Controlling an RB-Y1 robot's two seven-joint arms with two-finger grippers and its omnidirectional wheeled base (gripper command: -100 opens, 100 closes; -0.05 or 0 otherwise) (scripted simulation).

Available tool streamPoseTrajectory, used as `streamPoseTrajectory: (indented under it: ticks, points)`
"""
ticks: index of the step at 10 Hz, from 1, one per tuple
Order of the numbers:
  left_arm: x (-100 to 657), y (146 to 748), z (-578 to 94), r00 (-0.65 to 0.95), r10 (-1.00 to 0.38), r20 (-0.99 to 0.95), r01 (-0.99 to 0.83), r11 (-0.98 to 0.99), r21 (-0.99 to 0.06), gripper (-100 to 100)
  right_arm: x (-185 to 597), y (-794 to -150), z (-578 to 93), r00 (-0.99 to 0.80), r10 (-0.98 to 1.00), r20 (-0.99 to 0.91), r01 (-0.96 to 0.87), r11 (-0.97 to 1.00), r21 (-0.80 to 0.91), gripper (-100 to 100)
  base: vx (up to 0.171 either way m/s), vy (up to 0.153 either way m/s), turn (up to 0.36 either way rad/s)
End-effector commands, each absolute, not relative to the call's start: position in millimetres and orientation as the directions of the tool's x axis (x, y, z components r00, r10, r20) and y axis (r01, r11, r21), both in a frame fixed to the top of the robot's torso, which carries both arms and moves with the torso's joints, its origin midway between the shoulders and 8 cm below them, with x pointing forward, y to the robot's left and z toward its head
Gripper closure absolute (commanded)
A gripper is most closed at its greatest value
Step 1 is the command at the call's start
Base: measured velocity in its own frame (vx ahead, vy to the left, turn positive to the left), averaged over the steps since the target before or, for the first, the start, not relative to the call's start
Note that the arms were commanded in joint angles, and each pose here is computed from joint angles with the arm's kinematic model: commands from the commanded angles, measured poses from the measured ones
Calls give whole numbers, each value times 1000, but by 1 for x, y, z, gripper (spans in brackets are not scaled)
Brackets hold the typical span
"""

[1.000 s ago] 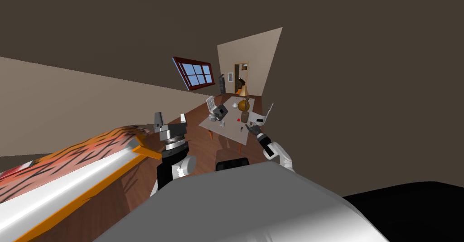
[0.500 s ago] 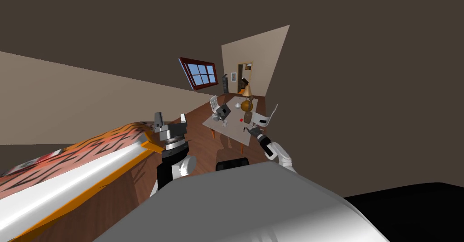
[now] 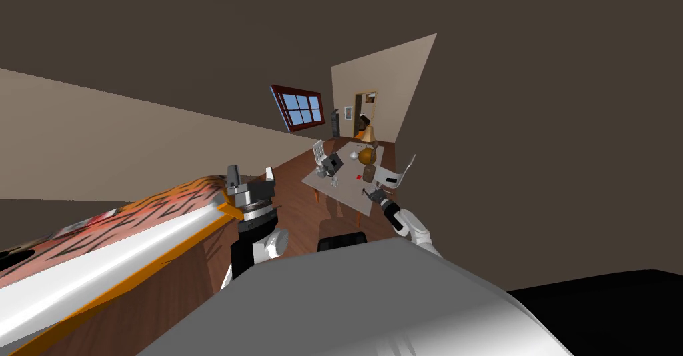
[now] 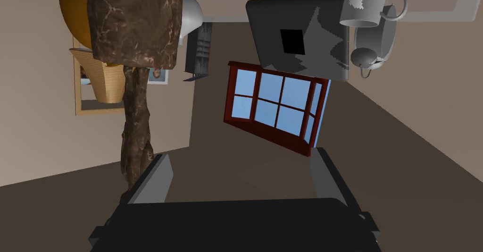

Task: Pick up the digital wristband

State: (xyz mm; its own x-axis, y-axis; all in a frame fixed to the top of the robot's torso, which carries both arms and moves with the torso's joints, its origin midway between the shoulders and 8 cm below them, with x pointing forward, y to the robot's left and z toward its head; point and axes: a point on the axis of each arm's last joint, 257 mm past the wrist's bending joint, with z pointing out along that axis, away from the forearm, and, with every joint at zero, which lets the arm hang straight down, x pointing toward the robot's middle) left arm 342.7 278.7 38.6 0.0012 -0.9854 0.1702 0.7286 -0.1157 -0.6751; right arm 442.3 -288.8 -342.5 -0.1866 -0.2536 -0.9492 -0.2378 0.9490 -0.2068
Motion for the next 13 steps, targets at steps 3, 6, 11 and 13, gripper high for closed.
streamPoseTrajectory:
  ticks: [3,6,11,13]
  points:
    - [343,279,39,1,-985,170,729,-116,-675,0,432,-308,-381,-254,-396,-883,-262,906,-331,-100,16,24,108]
    - [343,279,39,1,-985,170,729,-116,-675,0,423,-322,-406,-291,-501,-815,-295,858,-422,-100,13,23,114]
    - [343,279,39,1,-985,170,729,-116,-675,0,407,-340,-439,-328,-627,-707,-354,775,-523,-100,18,20,77]
    - [343,279,39,1,-985,170,729,-116,-675,0,394,-356,-462,-353,-703,-618,-399,710,-580,-100,20,24,151]
